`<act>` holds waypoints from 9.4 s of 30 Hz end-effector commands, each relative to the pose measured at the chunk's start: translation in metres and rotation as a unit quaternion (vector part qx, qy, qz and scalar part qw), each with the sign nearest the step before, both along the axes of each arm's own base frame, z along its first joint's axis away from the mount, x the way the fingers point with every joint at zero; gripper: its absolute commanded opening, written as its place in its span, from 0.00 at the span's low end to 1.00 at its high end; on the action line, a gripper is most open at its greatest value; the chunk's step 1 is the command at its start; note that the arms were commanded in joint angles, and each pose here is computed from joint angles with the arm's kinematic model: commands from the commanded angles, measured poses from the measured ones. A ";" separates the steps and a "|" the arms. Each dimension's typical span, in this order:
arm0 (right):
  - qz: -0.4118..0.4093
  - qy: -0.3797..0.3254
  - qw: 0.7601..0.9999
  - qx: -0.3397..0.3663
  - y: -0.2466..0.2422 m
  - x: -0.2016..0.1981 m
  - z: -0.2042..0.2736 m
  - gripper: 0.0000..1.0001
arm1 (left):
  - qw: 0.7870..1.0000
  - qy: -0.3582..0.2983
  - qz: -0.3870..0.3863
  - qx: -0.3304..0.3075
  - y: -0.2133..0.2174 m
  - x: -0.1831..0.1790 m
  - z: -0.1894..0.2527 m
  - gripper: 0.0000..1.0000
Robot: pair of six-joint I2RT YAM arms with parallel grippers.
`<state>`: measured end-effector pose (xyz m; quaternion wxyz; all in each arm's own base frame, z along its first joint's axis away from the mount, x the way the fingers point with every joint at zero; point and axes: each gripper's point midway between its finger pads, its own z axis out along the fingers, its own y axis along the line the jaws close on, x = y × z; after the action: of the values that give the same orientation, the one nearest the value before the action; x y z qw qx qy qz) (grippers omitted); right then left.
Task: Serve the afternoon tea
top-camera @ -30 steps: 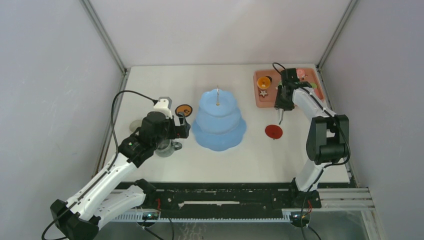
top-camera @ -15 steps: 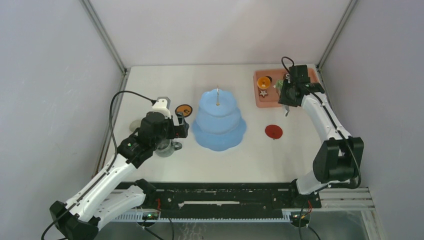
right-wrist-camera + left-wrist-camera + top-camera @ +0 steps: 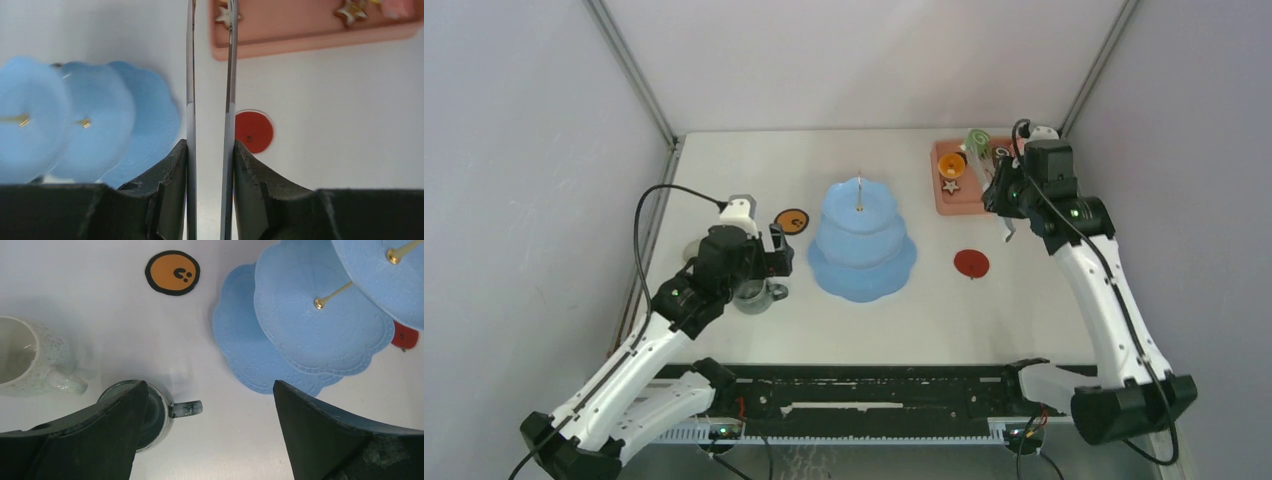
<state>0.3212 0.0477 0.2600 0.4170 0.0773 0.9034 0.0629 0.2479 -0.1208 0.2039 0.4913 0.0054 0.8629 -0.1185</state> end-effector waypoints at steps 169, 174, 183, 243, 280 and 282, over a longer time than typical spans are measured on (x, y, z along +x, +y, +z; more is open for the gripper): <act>-0.056 -0.030 0.969 0.239 -0.025 0.118 -0.068 0.00 | 0.998 -0.004 0.010 -0.063 0.013 0.019 0.040 1.00; -0.074 -0.050 0.973 0.215 -0.030 0.077 -0.049 0.00 | 0.998 -0.013 0.006 -0.061 0.013 0.019 0.044 1.00; -0.044 -0.068 0.975 0.206 0.007 -0.020 -0.027 0.00 | 0.996 -0.053 0.034 -0.062 0.026 0.017 0.061 1.00; 0.227 0.018 0.947 0.227 0.171 -0.075 -0.024 0.00 | 0.986 -0.110 0.086 -0.093 0.052 -0.008 0.075 1.00; 0.037 -0.078 0.981 0.176 0.039 -0.052 0.006 0.27 | 0.991 -0.079 0.054 -0.093 0.036 -0.003 0.056 1.00; -0.002 -0.086 0.982 0.166 0.019 -0.040 0.009 0.21 | 0.991 -0.076 0.053 -0.093 0.036 -0.002 0.056 1.00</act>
<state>0.2603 0.0952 0.2297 0.4070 0.1197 0.8728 0.2413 0.2411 -0.0790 0.2612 0.5594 -0.0784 0.8102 -0.1565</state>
